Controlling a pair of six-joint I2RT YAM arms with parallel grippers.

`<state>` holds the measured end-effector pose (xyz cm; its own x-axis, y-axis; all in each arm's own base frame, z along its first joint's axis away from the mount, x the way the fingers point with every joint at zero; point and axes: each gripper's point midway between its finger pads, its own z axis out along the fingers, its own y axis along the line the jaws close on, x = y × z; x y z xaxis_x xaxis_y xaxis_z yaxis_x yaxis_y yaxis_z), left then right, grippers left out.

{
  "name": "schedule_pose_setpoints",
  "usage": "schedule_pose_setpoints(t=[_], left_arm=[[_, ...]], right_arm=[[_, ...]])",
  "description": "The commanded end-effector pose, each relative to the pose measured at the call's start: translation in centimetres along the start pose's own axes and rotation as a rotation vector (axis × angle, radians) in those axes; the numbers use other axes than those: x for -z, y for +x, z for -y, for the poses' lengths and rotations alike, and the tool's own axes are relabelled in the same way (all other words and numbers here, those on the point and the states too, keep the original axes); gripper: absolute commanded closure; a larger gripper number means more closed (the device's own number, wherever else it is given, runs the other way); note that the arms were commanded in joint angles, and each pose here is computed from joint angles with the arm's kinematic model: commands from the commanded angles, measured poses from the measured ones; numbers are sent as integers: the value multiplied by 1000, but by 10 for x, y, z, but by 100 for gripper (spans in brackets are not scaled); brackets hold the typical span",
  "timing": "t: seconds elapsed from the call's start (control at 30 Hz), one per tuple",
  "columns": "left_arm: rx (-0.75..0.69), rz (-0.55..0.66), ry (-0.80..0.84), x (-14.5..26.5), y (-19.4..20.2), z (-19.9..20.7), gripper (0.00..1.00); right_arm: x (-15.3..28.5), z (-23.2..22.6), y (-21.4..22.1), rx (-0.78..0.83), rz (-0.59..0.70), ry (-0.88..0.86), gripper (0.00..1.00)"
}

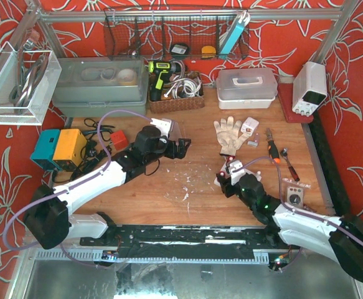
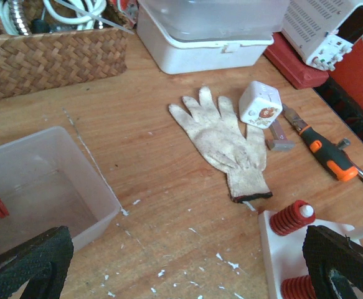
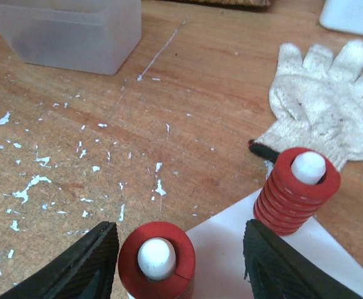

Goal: Install the large spring

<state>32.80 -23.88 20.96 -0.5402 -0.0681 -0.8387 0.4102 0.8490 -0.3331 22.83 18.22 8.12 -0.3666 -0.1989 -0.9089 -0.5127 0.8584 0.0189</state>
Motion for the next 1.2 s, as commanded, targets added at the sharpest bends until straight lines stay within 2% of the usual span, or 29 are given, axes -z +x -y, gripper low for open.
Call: schedule_pose_setpoints(t=[0.0, 0.23, 0.37, 0.4, 0.5, 0.63, 0.77, 0.87, 1.17], left_arm=[[14, 50, -40, 6, -12, -9, 0], [85, 16, -193, 6, -11, -51, 0], [84, -45, -307, -2, -2, -82, 0], [78, -77, -323, -6, 3, -88, 4], [53, -161, -346, -22, 14, -97, 23], [26, -259, -407, -37, 23, -108, 37], [5, -315, -458, -48, 28, -118, 56], [-1, -345, -517, -50, 28, -127, 60], [58, -449, -628, -53, 44, -153, 64]], right_arm=[[4, 2, -16, 34, 14, 19, 41], [28, -7, -60, 45, 38, -38, 25], [53, -3, -101, 20, 90, -21, 7], [57, -1, -110, 4, 104, -17, 2], [69, 3, -129, -64, 110, 4, 1], [73, 5, -133, -119, 59, 17, 1], [70, 2, -133, -102, 66, 6, 1], [69, 3, -131, -76, 65, 13, 1], [72, 5, -127, -76, 94, 10, 1]])
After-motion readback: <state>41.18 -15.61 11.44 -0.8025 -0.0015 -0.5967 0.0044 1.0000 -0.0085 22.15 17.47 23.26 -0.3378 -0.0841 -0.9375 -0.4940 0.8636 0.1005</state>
